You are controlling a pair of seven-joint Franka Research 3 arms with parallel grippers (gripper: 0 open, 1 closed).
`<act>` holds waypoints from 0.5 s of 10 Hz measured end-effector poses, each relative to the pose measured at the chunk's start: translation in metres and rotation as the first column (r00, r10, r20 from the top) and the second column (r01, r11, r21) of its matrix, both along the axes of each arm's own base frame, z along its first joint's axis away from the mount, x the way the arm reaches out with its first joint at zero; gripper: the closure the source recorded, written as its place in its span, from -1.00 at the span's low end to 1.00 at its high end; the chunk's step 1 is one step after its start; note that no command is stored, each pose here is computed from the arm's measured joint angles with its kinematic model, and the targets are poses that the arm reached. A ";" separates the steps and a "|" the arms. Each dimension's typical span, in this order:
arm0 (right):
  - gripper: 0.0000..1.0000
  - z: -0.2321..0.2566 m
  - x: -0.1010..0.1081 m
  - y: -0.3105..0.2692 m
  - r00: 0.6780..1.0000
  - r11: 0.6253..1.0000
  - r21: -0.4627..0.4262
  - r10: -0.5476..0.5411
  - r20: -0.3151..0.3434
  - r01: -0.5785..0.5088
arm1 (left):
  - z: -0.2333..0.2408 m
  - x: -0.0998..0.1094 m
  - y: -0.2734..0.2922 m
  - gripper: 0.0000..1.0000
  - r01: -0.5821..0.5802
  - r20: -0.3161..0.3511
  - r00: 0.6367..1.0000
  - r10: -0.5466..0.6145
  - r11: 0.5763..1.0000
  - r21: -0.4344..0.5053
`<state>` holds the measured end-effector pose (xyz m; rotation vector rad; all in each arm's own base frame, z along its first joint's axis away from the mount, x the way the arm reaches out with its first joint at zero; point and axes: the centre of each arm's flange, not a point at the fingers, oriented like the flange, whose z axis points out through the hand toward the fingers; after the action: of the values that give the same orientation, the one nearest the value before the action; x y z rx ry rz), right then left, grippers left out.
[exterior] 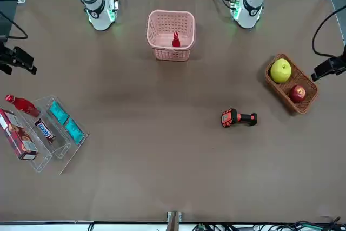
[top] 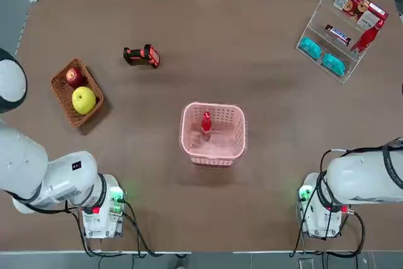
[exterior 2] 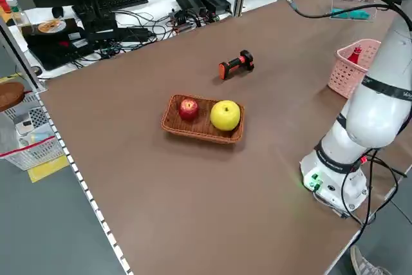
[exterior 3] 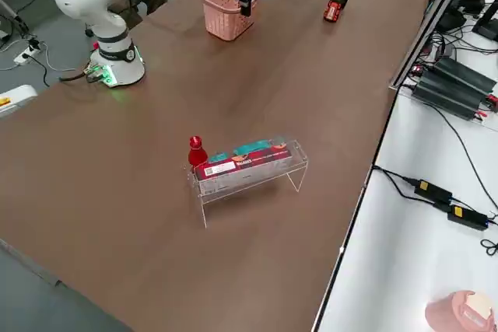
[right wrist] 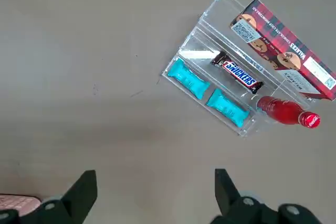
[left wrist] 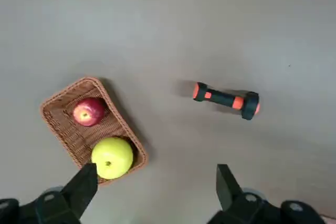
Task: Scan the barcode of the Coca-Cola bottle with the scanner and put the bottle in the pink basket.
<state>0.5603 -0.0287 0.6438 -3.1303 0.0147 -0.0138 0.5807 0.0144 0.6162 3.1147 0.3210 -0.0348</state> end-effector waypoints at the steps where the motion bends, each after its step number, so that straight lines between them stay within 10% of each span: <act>1: -0.98 0.000 0.000 0.000 1.000 1.000 0.000 0.000 0.001 0.000 | -0.007 0.000 -0.010 -1.00 0.006 0.023 1.000 -0.007 1.000 0.005; 5: -0.98 0.001 -0.001 -0.012 1.000 1.000 -0.001 -0.019 0.001 0.019 | 0.022 -0.022 -0.009 -1.00 0.025 0.074 0.997 -0.023 0.999 -0.034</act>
<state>0.5594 -0.0412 0.6447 -3.1313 0.0447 -0.0157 0.5588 0.0052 0.6387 3.0756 0.2782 0.0726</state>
